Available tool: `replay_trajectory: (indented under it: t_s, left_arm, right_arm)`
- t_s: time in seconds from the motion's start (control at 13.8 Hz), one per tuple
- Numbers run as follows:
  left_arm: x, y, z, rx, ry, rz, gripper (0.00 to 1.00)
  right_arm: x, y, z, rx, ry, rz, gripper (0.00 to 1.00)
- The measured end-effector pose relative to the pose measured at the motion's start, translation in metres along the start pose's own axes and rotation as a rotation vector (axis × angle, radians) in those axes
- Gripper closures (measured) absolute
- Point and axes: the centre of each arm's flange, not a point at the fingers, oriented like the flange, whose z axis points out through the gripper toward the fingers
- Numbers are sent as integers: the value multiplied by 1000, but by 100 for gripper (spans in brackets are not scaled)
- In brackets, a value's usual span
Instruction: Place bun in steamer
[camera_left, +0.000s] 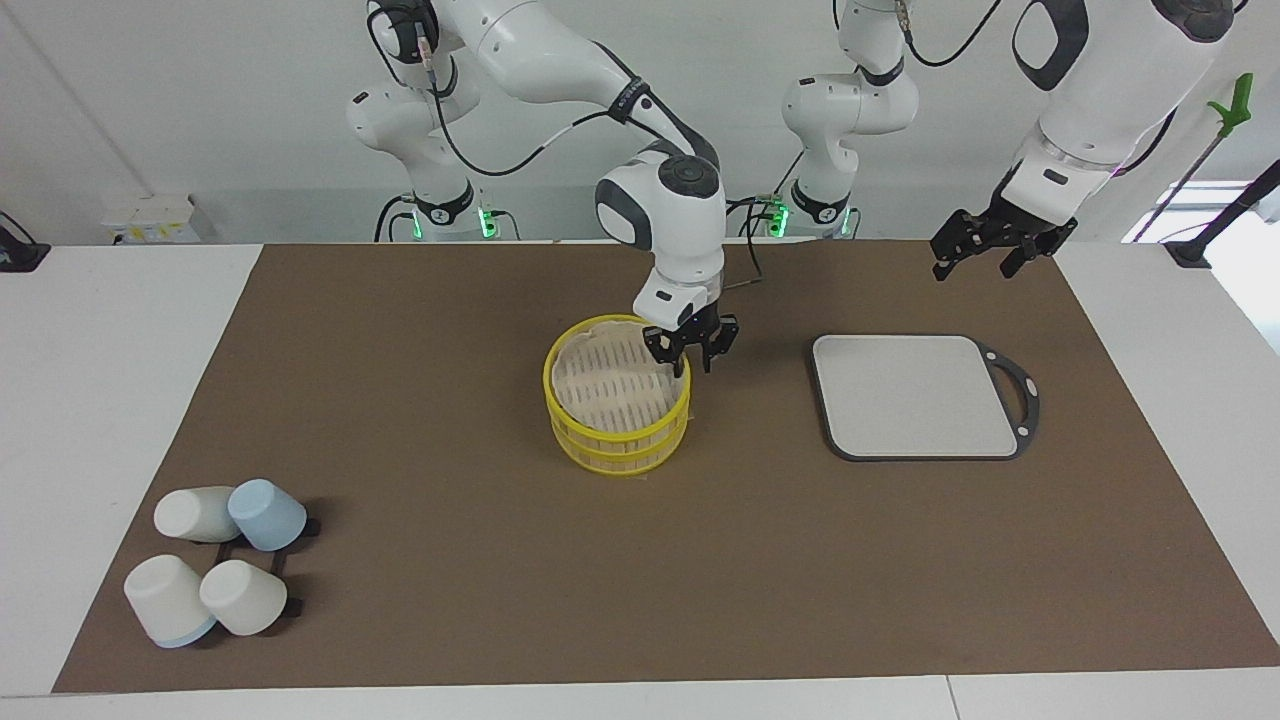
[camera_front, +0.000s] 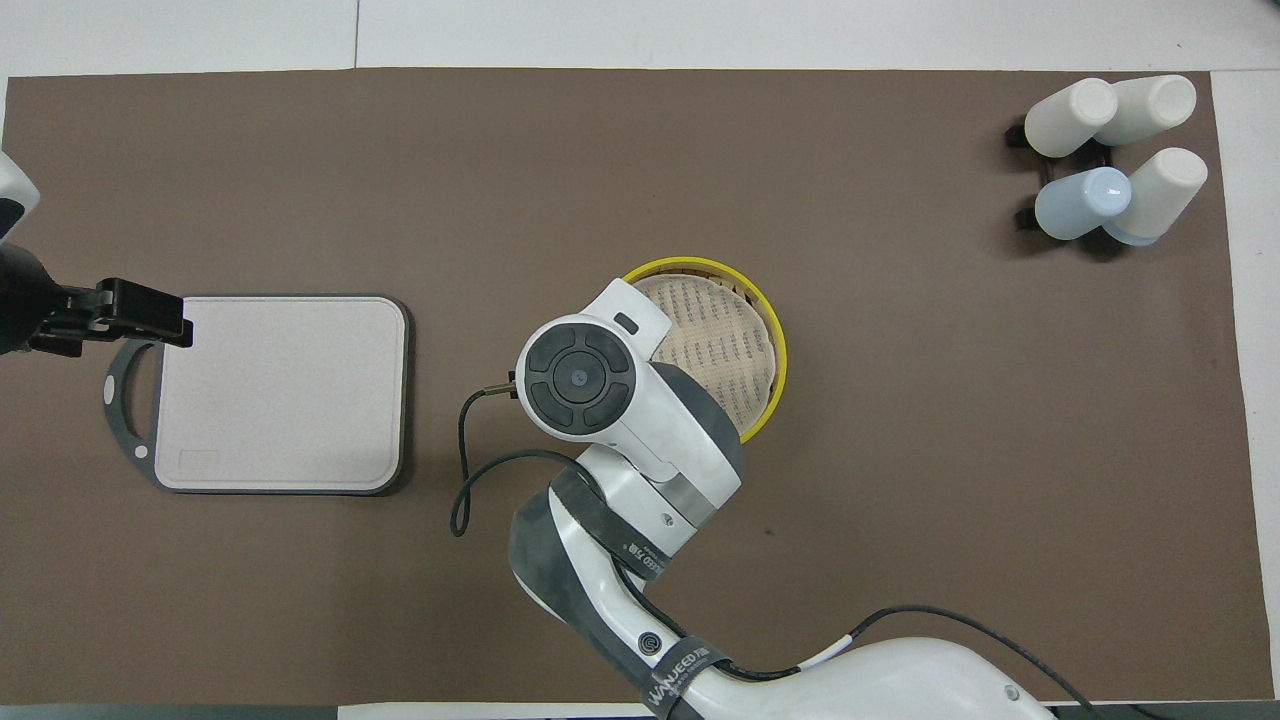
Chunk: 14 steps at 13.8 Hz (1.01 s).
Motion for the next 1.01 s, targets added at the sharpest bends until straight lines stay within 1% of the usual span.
replay_trajectory:
  t_s: [0.07, 0.22, 0.36, 0.51, 0.58, 0.8, 0.87, 1.01]
  left_arm:
    - [0, 0, 0, 0, 1, 0, 0]
    - [0, 0, -1, 1, 2, 0, 0]
    - [0, -1, -1, 2, 2, 0, 0]
    - [0, -2, -1, 20, 3, 3, 0]
    - [0, -3, -1, 29, 3, 5, 0]
    - [0, -2, -1, 36, 3, 8, 0]
    - [0, -2, -1, 36, 3, 8, 0]
    - [0, -2, -1, 37, 3, 8, 0]
  right_arm:
    - [10, 9, -12, -1, 10, 23, 18]
    - [37, 43, -53, 11, 48, 84, 0]
    - [57, 88, -95, 3, 61, 122, 0]
    - [68, 137, -128, -26, 41, 107, 0]
    - [72, 164, -141, -46, 17, 98, 0]
    - [71, 268, -180, -103, -108, 57, 0]
    - [68, 302, -195, -108, -141, 33, 0]
    - [53, 352, -225, -108, -194, -1, 0]
